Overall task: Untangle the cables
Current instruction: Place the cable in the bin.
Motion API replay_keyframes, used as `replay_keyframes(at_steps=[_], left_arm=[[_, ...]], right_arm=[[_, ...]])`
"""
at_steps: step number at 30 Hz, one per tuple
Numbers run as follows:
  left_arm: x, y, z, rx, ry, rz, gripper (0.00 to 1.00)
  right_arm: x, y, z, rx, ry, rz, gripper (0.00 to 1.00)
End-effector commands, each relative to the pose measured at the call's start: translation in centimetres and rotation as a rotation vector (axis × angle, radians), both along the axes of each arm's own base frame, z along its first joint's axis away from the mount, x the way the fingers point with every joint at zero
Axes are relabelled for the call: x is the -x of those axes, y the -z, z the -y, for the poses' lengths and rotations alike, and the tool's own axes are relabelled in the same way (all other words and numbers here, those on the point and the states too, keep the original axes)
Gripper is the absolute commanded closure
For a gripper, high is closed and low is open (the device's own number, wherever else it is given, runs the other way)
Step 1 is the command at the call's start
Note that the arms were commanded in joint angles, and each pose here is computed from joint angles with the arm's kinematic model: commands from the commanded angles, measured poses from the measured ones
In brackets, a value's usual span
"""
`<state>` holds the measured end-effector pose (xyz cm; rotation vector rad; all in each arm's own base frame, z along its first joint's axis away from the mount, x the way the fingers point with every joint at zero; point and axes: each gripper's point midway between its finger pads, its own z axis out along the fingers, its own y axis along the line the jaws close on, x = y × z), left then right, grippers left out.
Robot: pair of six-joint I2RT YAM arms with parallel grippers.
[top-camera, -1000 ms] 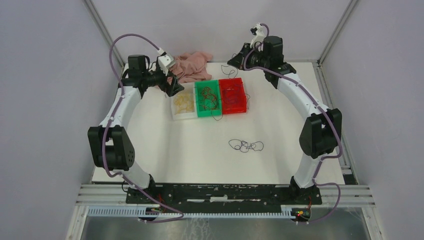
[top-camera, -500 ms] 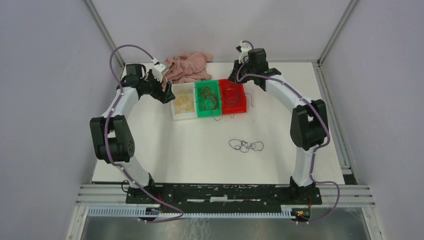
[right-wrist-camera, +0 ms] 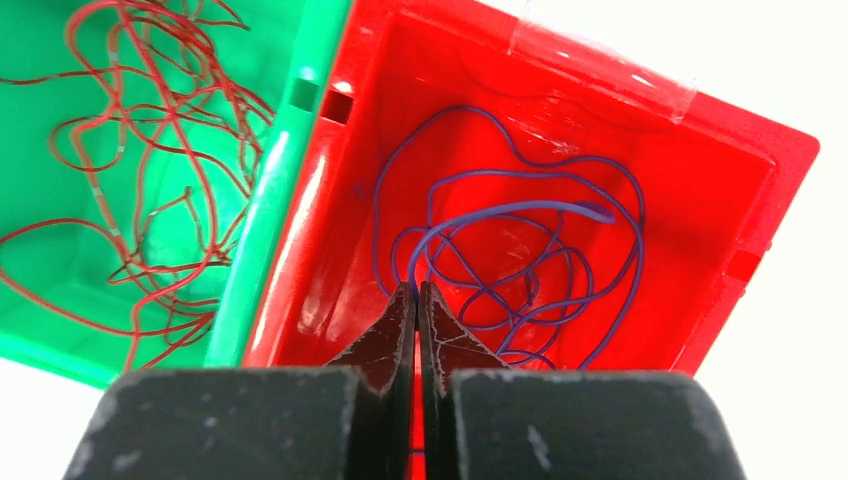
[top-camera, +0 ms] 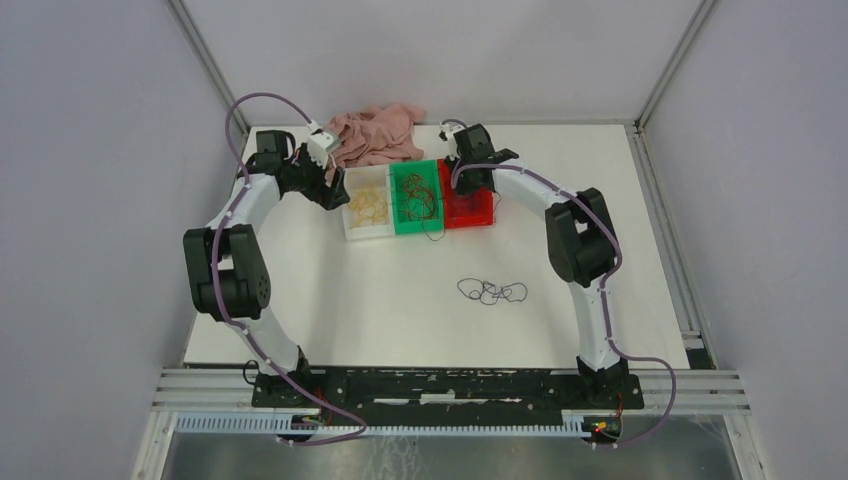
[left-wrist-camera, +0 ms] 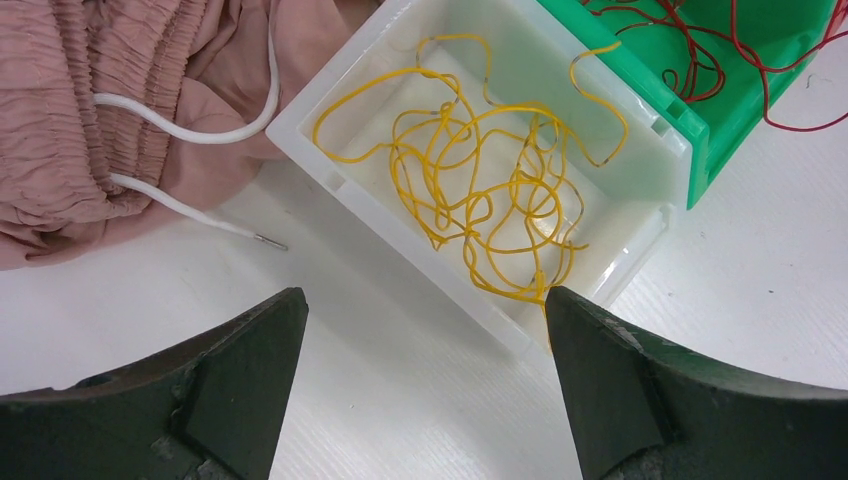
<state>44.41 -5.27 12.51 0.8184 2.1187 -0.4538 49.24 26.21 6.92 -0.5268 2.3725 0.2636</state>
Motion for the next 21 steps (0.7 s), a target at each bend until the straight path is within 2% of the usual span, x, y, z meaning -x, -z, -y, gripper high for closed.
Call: replay_keyframes(at_steps=[1, 5, 8, 14, 21], left_arm=[[-0.9, -0.7, -0.7, -0.056, 0.028, 0.08, 0.04], [-1.1, -0.2, -0.8, -0.066, 0.031, 0.078, 0.06], [-1.1, -0.1, -0.7, -0.064, 0.031, 0.078, 0.07], [-0.7, -0.7, -0.5, -0.057, 0.04, 0.088, 0.08], [-0.2, -1.4, -0.7, -0.081, 0.059, 0.111, 0.08]], right_arm=[[-1.4, -0.1, 1.6, 0.101, 0.043, 0.052, 1.0], [-0.3, 1.7, 4.2, 0.234, 0.091, 0.025, 1.0], [1.2, 2.7, 5.4, 0.258, 0.092, 0.026, 1.0], [3.2, 2.2, 4.9, 0.184, 0.038, 0.044, 1.0], [3.5, -3.0, 3.9, 0.081, 0.049, 0.13, 1.0]])
